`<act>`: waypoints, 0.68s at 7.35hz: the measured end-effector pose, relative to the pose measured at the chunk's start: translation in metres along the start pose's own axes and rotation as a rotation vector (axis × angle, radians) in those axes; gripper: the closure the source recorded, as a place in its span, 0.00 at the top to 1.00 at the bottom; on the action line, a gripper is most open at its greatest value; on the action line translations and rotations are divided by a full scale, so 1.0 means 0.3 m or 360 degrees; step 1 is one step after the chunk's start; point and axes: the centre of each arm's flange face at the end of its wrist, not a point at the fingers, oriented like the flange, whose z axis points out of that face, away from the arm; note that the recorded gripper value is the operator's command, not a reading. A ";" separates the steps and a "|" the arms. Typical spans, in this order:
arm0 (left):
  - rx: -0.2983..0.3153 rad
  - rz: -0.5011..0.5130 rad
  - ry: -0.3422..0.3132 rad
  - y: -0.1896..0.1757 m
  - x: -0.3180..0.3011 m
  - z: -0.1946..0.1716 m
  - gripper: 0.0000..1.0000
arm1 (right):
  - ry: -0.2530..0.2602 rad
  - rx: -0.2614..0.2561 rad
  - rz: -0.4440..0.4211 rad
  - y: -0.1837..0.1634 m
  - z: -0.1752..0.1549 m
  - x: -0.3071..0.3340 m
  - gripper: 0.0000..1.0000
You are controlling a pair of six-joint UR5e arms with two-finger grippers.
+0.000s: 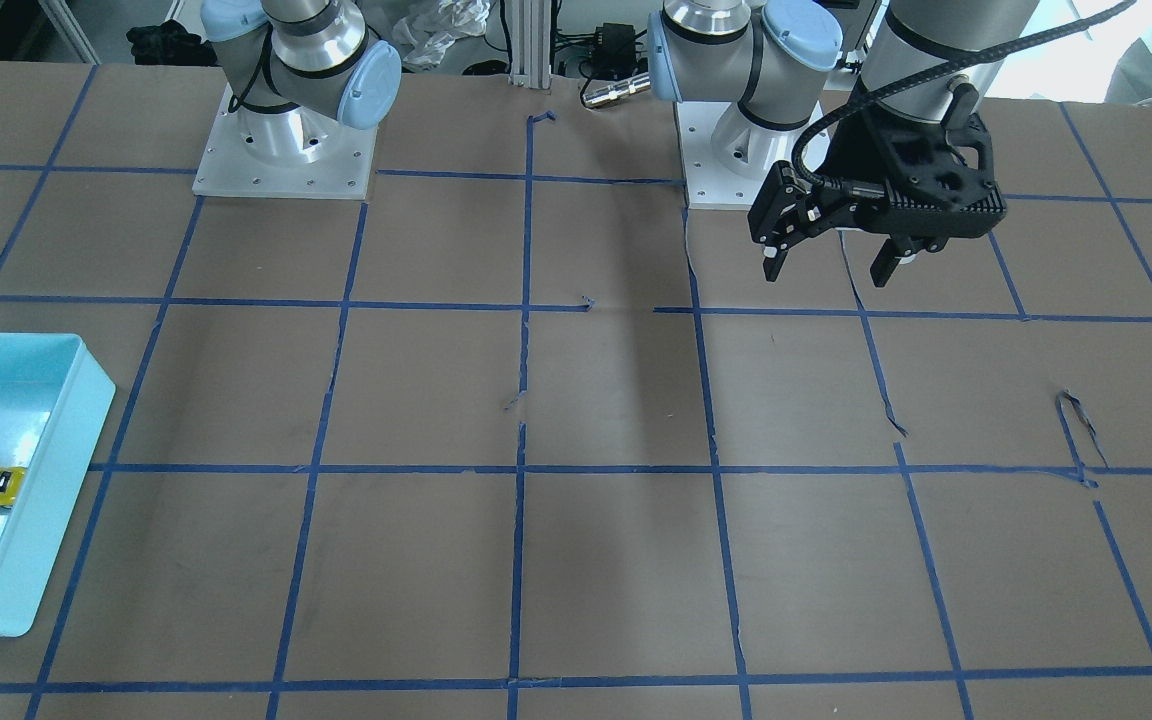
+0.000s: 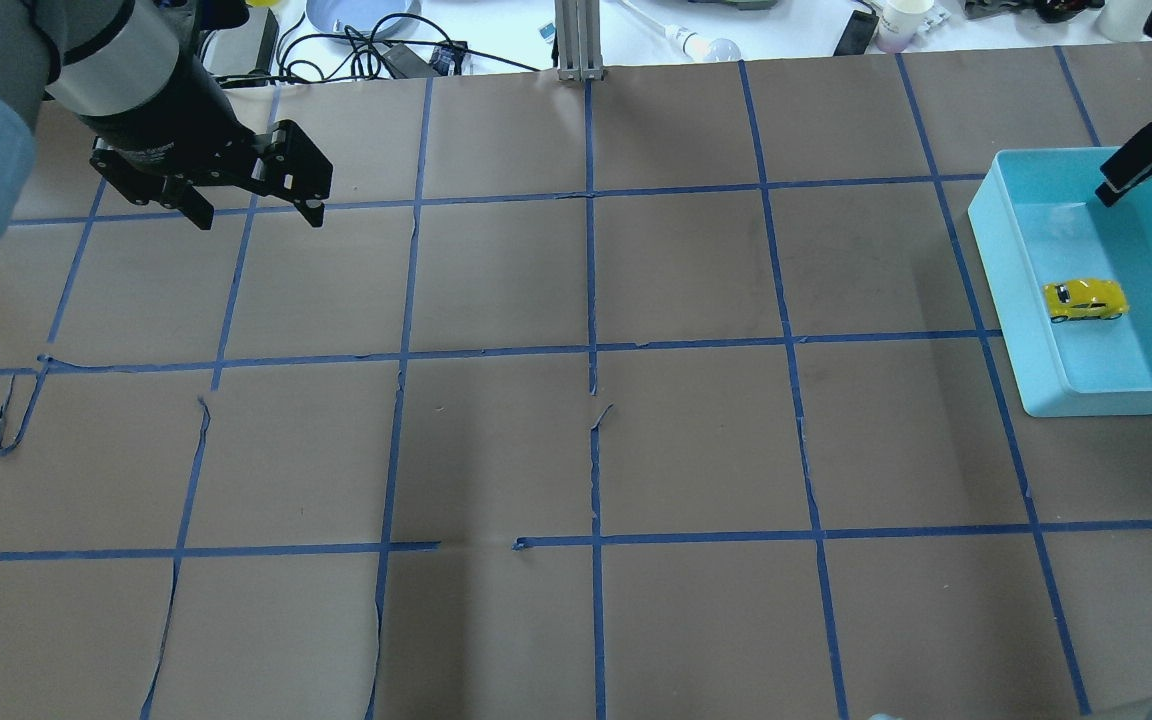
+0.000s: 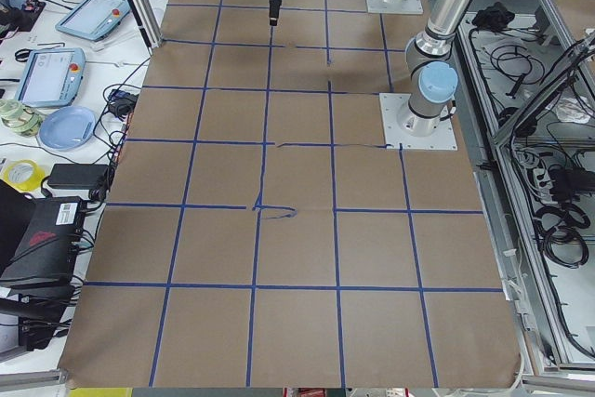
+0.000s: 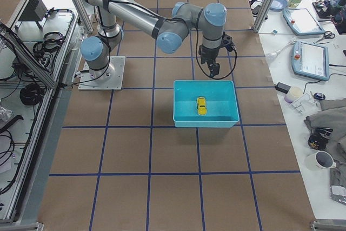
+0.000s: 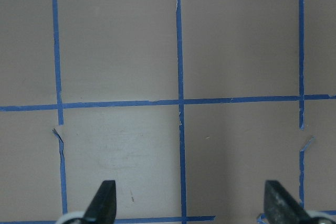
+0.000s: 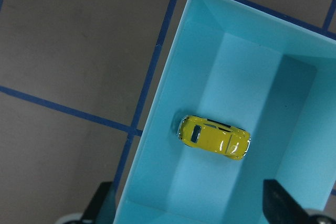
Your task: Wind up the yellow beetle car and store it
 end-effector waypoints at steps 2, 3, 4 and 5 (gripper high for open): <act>-0.0001 0.0001 0.0001 0.001 0.003 0.000 1.00 | -0.0019 0.0019 0.0335 -0.022 -0.036 -0.088 1.00; 0.0000 0.0002 0.0002 0.001 0.003 0.000 1.00 | -0.0018 0.0018 0.0467 -0.034 -0.052 -0.136 1.00; 0.0000 0.0003 0.0001 0.001 0.003 -0.001 1.00 | -0.0007 0.0008 0.0601 -0.050 -0.071 -0.208 1.00; 0.0000 0.0002 0.0000 0.001 0.003 -0.001 1.00 | 0.0018 0.0000 0.0729 -0.074 -0.087 -0.305 1.00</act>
